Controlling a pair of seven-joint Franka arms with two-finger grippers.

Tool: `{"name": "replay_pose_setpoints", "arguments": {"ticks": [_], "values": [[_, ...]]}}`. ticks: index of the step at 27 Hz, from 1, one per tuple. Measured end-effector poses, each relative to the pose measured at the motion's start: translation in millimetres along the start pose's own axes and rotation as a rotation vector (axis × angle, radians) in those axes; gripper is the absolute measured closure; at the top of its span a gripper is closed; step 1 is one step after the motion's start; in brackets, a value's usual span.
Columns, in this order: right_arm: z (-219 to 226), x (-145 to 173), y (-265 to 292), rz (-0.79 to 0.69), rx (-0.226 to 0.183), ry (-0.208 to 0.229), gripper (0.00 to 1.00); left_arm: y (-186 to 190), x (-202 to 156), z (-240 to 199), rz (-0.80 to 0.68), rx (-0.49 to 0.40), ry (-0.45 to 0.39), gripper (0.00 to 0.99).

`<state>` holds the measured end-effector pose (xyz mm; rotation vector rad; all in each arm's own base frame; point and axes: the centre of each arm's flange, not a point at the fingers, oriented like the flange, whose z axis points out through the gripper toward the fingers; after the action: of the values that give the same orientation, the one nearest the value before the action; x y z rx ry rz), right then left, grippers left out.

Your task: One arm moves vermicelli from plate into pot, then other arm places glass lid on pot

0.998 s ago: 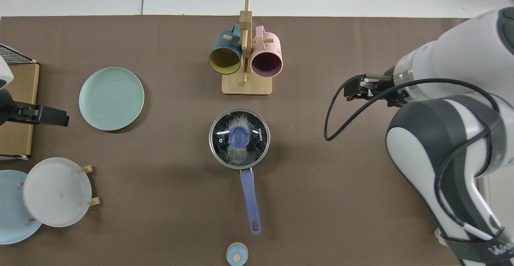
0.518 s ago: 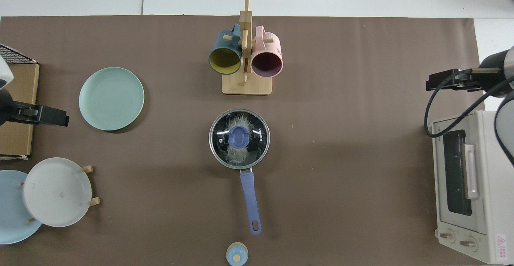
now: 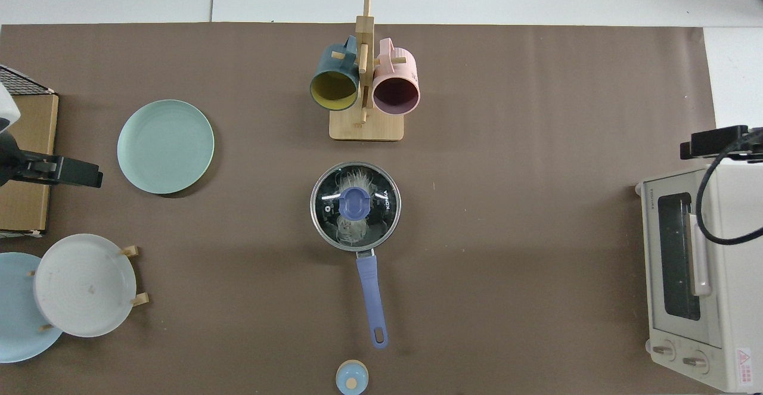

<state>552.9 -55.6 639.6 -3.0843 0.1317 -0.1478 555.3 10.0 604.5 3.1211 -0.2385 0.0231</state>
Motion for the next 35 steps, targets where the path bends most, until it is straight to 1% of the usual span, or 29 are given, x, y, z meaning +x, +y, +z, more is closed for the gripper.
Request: {"name": "replay_pose_setpoints", "arguments": {"ticks": [8,15,23,25,27,29,31,35], "values": [[-3.2,-16.3,12.7,0.018,-0.001,-0.006,0.0,0.0,0.0,0.0,0.0,0.0,0.0,0.0],[4.2,-20.8,8.5,0.015,0.001,-0.021,0.0,0.0,0.0,0.0,0.0,0.0,0.0,0.0],[6.0,-21.4,-2.9,-0.002,-0.007,-0.024,0.0,0.1,0.0,0.0,0.0,0.0,0.0,0.0],[6.2,-21.4,-5.4,-0.011,-0.024,-0.024,0.0,0.1,0.0,0.0,0.0,0.0,0.0,0.0],[6.4,-21.4,-8.0,-0.026,-0.062,-0.025,0.0,0.1,0.0,0.0,0.0,0.0,0.0,0.0],[6.8,-21.7,-16.1,-0.043,-0.087,-0.027,0.0,0.1,0.0,0.0,0.0,0.0,0.0,0.0],[8.2,-21.9,-25.7,-0.045,-0.098,-0.032,0.0,0.1,0.0,0.0,0.0,0.0,0.0,0.0],[13.1,-19.4,-36.3,-0.039,-0.099,-0.042,0.0,0.1,0.0,0.0,0.0,0.0,0.0,0.0]]}}
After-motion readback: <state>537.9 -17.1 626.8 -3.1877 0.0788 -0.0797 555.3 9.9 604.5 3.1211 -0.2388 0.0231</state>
